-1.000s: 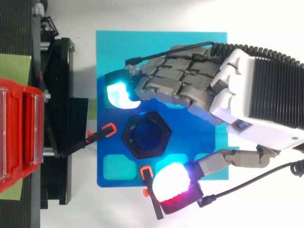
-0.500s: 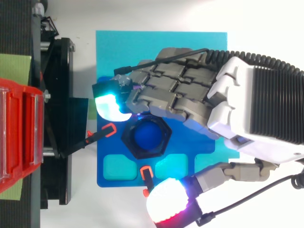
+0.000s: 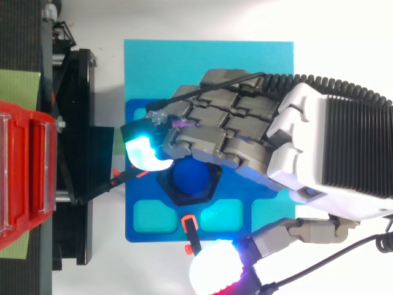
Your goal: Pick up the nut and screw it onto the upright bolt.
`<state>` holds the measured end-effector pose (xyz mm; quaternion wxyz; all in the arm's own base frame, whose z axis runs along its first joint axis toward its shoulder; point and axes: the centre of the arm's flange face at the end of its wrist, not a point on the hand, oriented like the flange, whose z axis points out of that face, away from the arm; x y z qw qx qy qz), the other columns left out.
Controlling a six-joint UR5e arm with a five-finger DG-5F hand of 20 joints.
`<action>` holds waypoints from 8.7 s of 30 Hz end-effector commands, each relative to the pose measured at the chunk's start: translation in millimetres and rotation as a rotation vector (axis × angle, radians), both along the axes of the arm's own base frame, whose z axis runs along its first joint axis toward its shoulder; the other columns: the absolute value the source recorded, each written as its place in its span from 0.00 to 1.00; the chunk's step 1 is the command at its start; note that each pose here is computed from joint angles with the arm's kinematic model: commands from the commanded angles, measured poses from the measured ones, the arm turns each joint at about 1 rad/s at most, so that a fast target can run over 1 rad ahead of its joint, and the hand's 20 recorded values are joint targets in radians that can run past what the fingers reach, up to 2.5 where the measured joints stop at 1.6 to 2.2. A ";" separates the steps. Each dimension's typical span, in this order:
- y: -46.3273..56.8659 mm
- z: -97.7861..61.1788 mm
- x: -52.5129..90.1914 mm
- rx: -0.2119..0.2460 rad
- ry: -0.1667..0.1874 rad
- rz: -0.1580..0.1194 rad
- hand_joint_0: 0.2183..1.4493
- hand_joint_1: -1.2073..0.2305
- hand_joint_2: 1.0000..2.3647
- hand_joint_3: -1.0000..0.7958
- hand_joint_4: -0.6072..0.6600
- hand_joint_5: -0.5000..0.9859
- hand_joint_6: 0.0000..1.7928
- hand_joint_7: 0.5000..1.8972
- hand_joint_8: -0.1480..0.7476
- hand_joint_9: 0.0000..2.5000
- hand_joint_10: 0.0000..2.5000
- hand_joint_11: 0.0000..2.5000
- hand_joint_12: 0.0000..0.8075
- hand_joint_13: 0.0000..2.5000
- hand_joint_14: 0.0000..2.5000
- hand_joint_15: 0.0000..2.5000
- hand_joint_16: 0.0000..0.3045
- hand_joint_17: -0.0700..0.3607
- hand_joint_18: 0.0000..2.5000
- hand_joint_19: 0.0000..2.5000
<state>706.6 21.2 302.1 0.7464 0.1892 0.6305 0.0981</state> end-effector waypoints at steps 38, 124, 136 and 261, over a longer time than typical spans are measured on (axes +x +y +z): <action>-13.0 -6.8 -5.2 -0.017 0.063 -0.001 0.19 0.69 0.00 0.28 0.72 0.28 0.28 0.43 0.58 0.29 0.00 0.00 0.53 0.28 0.00 0.00 0.20 0.48 0.22 0.00; -79.4 90.3 -10.3 -0.082 0.031 0.074 0.20 0.61 0.00 0.28 0.68 0.25 0.28 0.11 0.54 0.44 0.00 0.00 0.52 0.32 0.00 0.00 0.25 0.57 0.29 0.00; -64.9 61.0 7.0 -0.073 0.020 0.093 0.17 0.61 0.00 0.28 0.70 0.26 0.28 0.07 0.47 0.25 0.00 0.00 0.51 0.10 0.00 0.00 0.23 0.53 0.00 0.00; -63.5 -4.5 -1.5 -0.068 0.117 0.144 0.23 0.55 0.00 0.28 0.61 0.31 0.28 0.78 0.55 0.38 0.00 0.00 0.49 0.26 0.00 0.00 0.18 0.45 0.15 0.00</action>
